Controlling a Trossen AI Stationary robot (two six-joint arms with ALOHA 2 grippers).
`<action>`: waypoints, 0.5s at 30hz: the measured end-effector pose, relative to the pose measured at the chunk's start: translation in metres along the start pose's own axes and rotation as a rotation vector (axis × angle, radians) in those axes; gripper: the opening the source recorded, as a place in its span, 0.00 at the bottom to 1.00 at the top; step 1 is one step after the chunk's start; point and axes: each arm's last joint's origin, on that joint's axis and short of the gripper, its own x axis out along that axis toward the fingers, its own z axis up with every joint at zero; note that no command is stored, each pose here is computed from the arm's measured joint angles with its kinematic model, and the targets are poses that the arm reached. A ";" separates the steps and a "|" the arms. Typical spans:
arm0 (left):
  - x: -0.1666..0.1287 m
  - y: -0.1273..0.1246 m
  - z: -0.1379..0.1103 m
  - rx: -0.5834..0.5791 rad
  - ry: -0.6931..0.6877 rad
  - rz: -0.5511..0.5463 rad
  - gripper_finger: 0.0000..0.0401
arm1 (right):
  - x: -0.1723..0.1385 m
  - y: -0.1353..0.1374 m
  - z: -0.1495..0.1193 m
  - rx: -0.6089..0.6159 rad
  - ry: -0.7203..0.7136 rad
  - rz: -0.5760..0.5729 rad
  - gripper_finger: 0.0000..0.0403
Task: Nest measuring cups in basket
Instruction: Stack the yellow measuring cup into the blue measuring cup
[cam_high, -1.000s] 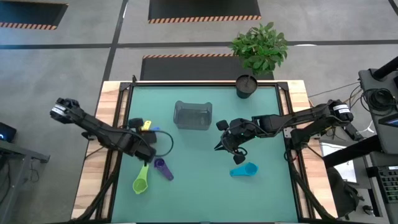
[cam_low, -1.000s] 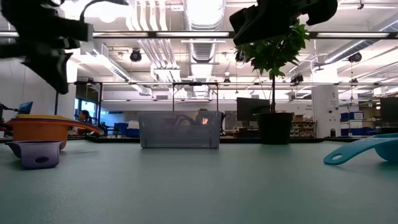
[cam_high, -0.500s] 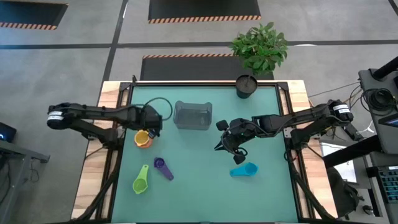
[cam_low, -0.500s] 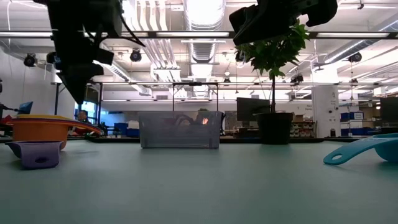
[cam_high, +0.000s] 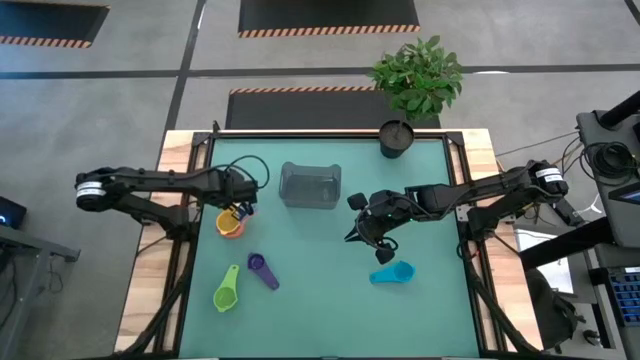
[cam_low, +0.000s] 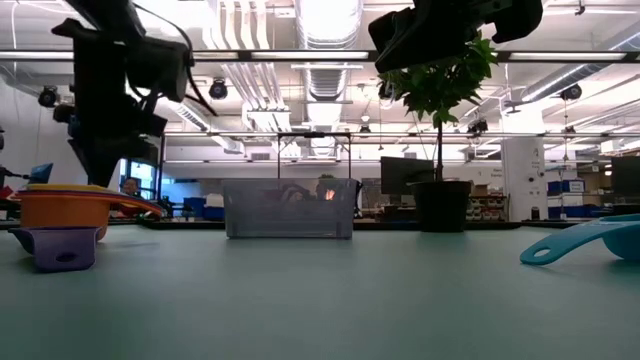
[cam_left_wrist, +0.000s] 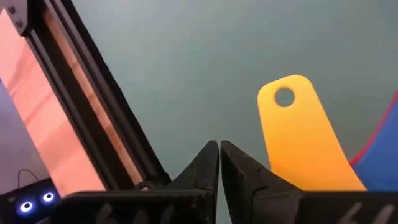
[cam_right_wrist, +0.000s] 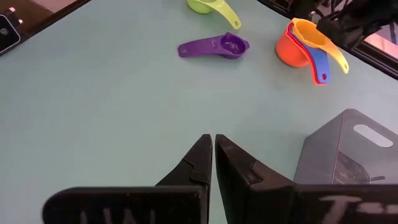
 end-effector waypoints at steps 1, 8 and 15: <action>0.002 -0.001 -0.001 -0.001 -0.002 -0.001 0.00 | 0.000 0.000 0.000 0.000 0.000 0.000 0.02; 0.003 -0.006 0.004 0.036 -0.046 -0.051 0.00 | 0.000 0.000 0.000 0.000 0.000 0.000 0.02; 0.002 -0.009 0.004 0.044 -0.019 -0.113 0.00 | 0.000 0.000 0.000 0.000 0.000 0.000 0.02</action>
